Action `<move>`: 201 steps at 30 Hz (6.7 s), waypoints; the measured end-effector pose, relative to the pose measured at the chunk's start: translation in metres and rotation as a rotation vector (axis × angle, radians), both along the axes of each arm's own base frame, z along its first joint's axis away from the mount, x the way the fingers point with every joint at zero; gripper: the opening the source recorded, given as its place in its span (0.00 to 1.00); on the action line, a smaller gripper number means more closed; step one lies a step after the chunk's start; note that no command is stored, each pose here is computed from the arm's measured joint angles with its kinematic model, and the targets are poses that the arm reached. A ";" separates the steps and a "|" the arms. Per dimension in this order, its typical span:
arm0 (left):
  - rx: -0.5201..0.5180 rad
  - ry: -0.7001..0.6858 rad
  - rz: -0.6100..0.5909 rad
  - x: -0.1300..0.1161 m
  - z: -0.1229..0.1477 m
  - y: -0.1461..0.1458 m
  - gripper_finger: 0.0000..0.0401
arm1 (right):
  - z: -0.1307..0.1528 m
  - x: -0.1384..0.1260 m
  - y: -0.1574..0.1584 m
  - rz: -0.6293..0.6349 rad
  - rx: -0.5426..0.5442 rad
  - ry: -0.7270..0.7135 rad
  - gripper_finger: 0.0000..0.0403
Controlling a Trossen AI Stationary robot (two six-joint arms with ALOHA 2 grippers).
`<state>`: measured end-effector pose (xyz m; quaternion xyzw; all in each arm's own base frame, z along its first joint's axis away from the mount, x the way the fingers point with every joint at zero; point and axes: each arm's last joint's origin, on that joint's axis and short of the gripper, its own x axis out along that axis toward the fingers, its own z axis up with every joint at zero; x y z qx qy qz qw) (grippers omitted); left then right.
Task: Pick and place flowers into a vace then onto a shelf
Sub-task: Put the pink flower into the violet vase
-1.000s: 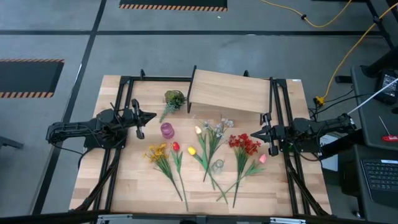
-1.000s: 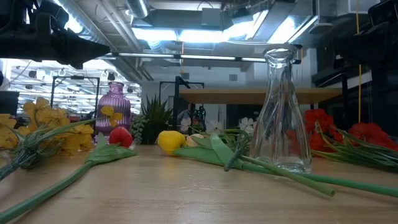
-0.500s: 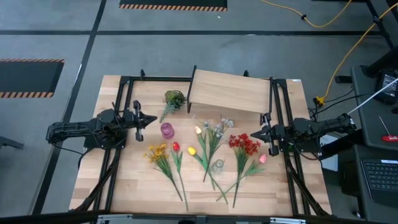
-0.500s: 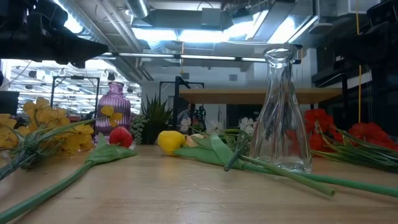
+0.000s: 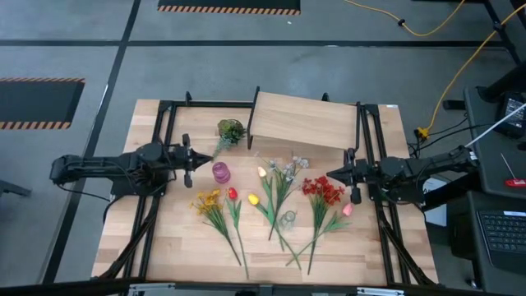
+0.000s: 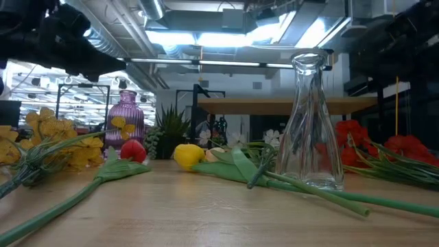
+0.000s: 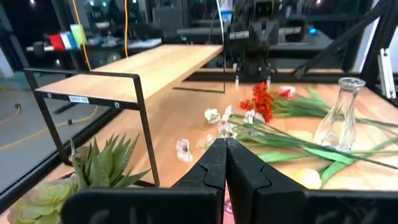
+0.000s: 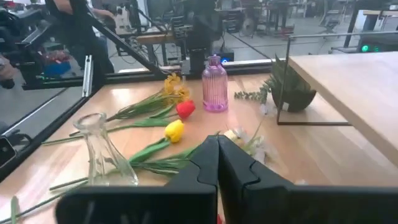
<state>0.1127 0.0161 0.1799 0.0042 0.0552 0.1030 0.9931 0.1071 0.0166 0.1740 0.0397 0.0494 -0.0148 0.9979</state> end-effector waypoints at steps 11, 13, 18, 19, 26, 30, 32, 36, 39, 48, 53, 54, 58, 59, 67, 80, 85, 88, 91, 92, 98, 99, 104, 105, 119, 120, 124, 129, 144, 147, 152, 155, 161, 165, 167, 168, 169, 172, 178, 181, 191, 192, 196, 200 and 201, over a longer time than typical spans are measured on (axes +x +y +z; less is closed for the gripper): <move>0.040 0.077 0.026 0.021 0.031 0.003 0.01 | 0.048 0.016 0.004 0.007 -0.080 -0.003 0.00; 0.048 0.079 0.024 0.023 0.037 0.004 0.00 | 0.052 0.018 0.004 0.007 -0.082 -0.011 0.00; 0.064 0.159 0.058 0.029 0.051 -0.001 0.00 | 0.053 0.021 0.005 0.010 -0.121 -0.024 0.03; 0.069 0.182 0.070 0.031 0.053 -0.003 0.00 | 0.054 0.021 0.005 0.012 -0.146 -0.026 0.04; 0.073 0.170 0.008 0.044 0.061 -0.023 0.00 | 0.054 0.021 0.005 0.016 -0.217 -0.027 0.04; 0.114 0.096 -0.091 0.050 0.066 -0.040 0.01 | 0.054 0.021 0.005 0.014 -0.184 -0.027 0.02; 0.125 0.074 -0.119 0.052 0.068 -0.047 0.01 | 0.053 0.021 0.005 0.015 -0.181 -0.021 0.02; 0.129 0.066 -0.127 0.056 0.066 -0.059 0.00 | 0.048 0.025 0.006 0.030 -0.194 0.029 0.02; 0.135 0.088 -0.108 0.060 0.060 -0.066 0.00 | 0.044 0.030 0.007 0.032 -0.199 0.055 0.02; 0.121 0.126 -0.097 0.076 0.044 -0.081 0.00 | 0.058 0.041 0.010 0.028 -0.164 0.039 0.02; 0.123 0.123 -0.091 0.083 0.040 -0.084 0.01 | 0.067 0.051 0.019 0.064 -0.120 0.101 0.02; 0.124 0.126 -0.091 0.083 0.039 -0.084 0.01 | 0.068 0.053 0.022 0.070 -0.099 0.123 0.02; 0.126 0.130 -0.091 0.083 0.039 -0.084 0.00 | 0.069 0.062 0.037 0.063 0.002 0.261 0.01; 0.125 0.129 -0.092 0.083 0.039 -0.084 0.01 | 0.070 0.064 0.042 0.069 0.029 0.285 0.00; 0.126 0.130 -0.093 0.083 0.039 -0.084 0.01 | 0.068 0.076 0.086 0.005 0.084 0.387 0.00; 0.128 0.136 -0.090 0.083 0.038 -0.084 0.02 | 0.074 0.088 0.145 -0.185 0.206 0.548 0.00; 0.159 0.140 -0.095 0.083 0.038 -0.084 0.01 | 0.081 0.096 0.161 -0.264 0.257 0.675 0.00; 0.184 0.144 -0.099 0.083 0.038 -0.084 0.02 | 0.087 0.102 0.171 -0.296 0.275 0.723 0.01; 0.187 0.143 -0.099 0.083 0.038 -0.084 0.02 | 0.088 0.105 0.181 -0.264 0.223 0.798 0.01; 0.186 0.141 -0.098 0.083 0.039 -0.084 0.02 | 0.088 0.106 0.184 -0.233 0.199 0.824 0.01; 0.184 0.137 -0.098 0.084 0.039 -0.084 0.01 | 0.078 0.109 0.191 -0.159 0.115 0.896 0.01; 0.184 0.137 -0.098 0.084 0.039 -0.084 0.02 | 0.077 0.109 0.192 -0.161 0.113 0.898 0.01; 0.177 0.136 -0.098 0.084 0.039 -0.084 0.02 | 0.076 0.111 0.192 -0.161 0.111 0.897 0.01; 0.176 0.136 -0.098 0.084 0.039 -0.084 0.02 | 0.076 0.111 0.192 -0.160 0.111 0.897 0.01; 0.125 0.128 -0.092 0.084 0.039 -0.084 0.01 | 0.050 0.103 0.183 -0.168 -0.038 0.946 0.04; 0.125 0.128 -0.092 0.084 0.039 -0.084 0.02 | 0.045 0.101 0.181 -0.175 -0.049 0.957 0.05; 0.125 0.129 -0.092 0.084 0.039 -0.084 0.01 | 0.028 0.095 0.176 -0.191 -0.079 0.985 0.14; 0.125 0.130 -0.092 0.084 0.039 -0.084 0.01 | 0.020 0.092 0.173 -0.181 -0.081 1.015 0.25; 0.220 0.144 -0.097 0.084 0.039 -0.084 0.01 | 0.007 0.089 0.182 -0.088 0.041 1.027 0.28; 0.221 0.144 -0.098 0.084 0.039 -0.084 0.01 | 0.007 0.090 0.183 -0.087 0.059 1.017 0.26; 0.236 0.146 -0.100 0.084 0.039 -0.084 0.01 | -0.005 0.092 0.186 -0.082 0.040 1.069 0.25; 0.236 0.146 -0.100 0.084 0.039 -0.084 0.02 | -0.016 0.093 0.189 -0.047 -0.001 1.135 0.25; 0.230 0.145 -0.100 0.084 0.039 -0.084 0.02 | -0.023 0.096 0.194 -0.022 -0.038 1.175 0.26; 0.228 0.145 -0.100 0.084 0.039 -0.084 0.02 | -0.026 0.097 0.193 -0.028 -0.055 1.180 0.26; 0.226 0.145 -0.102 0.084 0.039 -0.084 0.02 | -0.025 0.097 0.193 -0.031 -0.049 1.179 0.26; 0.225 0.144 -0.102 0.084 0.039 -0.084 0.02 | -0.024 0.097 0.193 -0.031 -0.048 1.179 0.26; 0.225 0.144 -0.102 0.084 0.039 -0.084 0.02 | -0.023 0.096 0.193 -0.029 -0.046 1.176 0.26; 0.225 0.144 -0.102 0.084 0.039 -0.084 0.02 | -0.020 0.095 0.191 -0.029 -0.046 1.175 0.26; 0.225 0.143 -0.101 0.084 0.039 -0.084 0.02 | -0.018 0.092 0.188 -0.030 -0.085 1.199 0.26; 0.225 0.143 -0.101 0.084 0.039 -0.084 0.02 | -0.017 0.093 0.188 -0.025 -0.101 1.187 0.26; 0.226 0.143 -0.098 0.084 0.039 -0.084 0.02 | -0.017 0.095 0.189 -0.009 -0.136 1.142 0.26; 0.226 0.143 -0.099 0.084 0.039 -0.084 0.02 | -0.017 0.095 0.189 -0.009 -0.135 1.140 0.26; 0.227 0.143 -0.099 0.084 0.039 -0.084 0.02 | -0.017 0.096 0.190 -0.004 -0.133 1.136 0.26; 0.227 0.143 -0.099 0.084 0.039 -0.084 0.02 | -0.017 0.096 0.190 0.005 -0.152 1.134 0.26; 0.227 0.143 -0.099 0.084 0.039 -0.084 0.02 | -0.016 0.096 0.189 0.000 -0.163 1.125 0.26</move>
